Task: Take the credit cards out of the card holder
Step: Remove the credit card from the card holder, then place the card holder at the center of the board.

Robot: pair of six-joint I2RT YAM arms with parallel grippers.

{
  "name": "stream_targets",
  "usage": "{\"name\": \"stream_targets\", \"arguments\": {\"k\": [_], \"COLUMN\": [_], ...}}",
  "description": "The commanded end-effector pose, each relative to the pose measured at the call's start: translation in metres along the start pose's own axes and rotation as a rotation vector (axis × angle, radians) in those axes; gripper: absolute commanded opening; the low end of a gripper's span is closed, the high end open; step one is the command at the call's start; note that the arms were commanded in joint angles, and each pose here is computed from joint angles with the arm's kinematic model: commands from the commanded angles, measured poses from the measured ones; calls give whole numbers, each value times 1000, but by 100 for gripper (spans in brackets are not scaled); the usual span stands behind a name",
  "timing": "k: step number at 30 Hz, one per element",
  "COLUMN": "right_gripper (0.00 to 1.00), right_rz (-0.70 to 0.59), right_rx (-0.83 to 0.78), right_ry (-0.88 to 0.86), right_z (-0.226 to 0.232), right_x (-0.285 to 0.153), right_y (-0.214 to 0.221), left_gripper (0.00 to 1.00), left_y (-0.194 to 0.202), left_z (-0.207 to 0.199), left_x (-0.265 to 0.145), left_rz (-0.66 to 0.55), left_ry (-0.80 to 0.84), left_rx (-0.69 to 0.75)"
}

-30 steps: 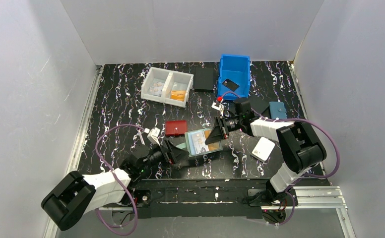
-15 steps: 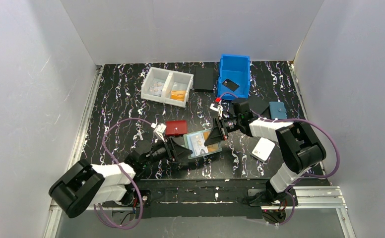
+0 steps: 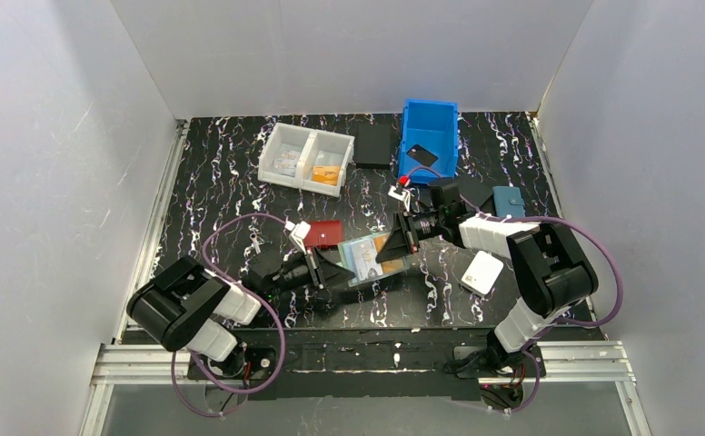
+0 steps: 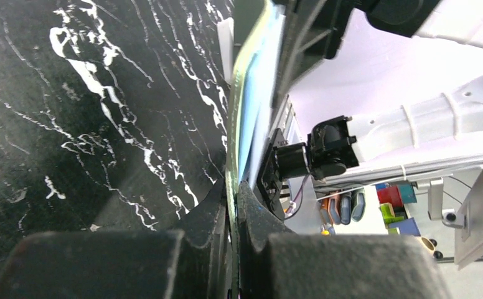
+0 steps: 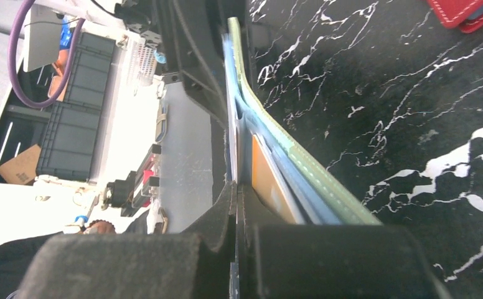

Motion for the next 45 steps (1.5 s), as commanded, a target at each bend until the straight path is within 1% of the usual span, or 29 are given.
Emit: {"name": "stream_targets", "arguments": {"k": [1, 8, 25, 30, 34, 37, 41, 45], "right_gripper": [1, 1, 1, 1, 1, 1, 1, 1], "right_rz": [-23, -20, -41, -46, -50, -47, -45, -38], "right_rx": [-61, -39, -26, -55, -65, -60, -57, -64], "right_ry": [39, 97, 133, 192, 206, 203, 202, 200], "right_z": [-3, -14, -21, -24, -23, -24, -25, -25], "right_x": [-4, -9, -18, -29, -31, -31, -31, -29], "right_y": [-15, -12, -13, -18, -19, -18, -17, -17], "left_gripper": [0, 0, 0, 0, 0, 1, 6, 20], "left_y": [-8, -8, -10, -3, 9, 24, 32, 35], "left_z": [-21, -13, -4, 19, 46, 70, 81, 82], "left_x": [-8, -16, -32, -33, -34, -43, -52, -63], "left_rz": [-46, -60, -96, -66, -32, -9, -29, -77], "left_ry": [101, 74, 47, -51, -175, -290, -358, -392], "left_rx": [62, 38, 11, -61, -170, -262, -318, -329]}}
Point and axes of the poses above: each gripper's point midway between its finger pads, its own x axis out along the fingers, its own z axis along the line the jaws close on, y = z × x, the point moved 6 cm from there along -x, back along the fingers, and after that the axes turned 11 degrees about -x, right-handed, at the moved point
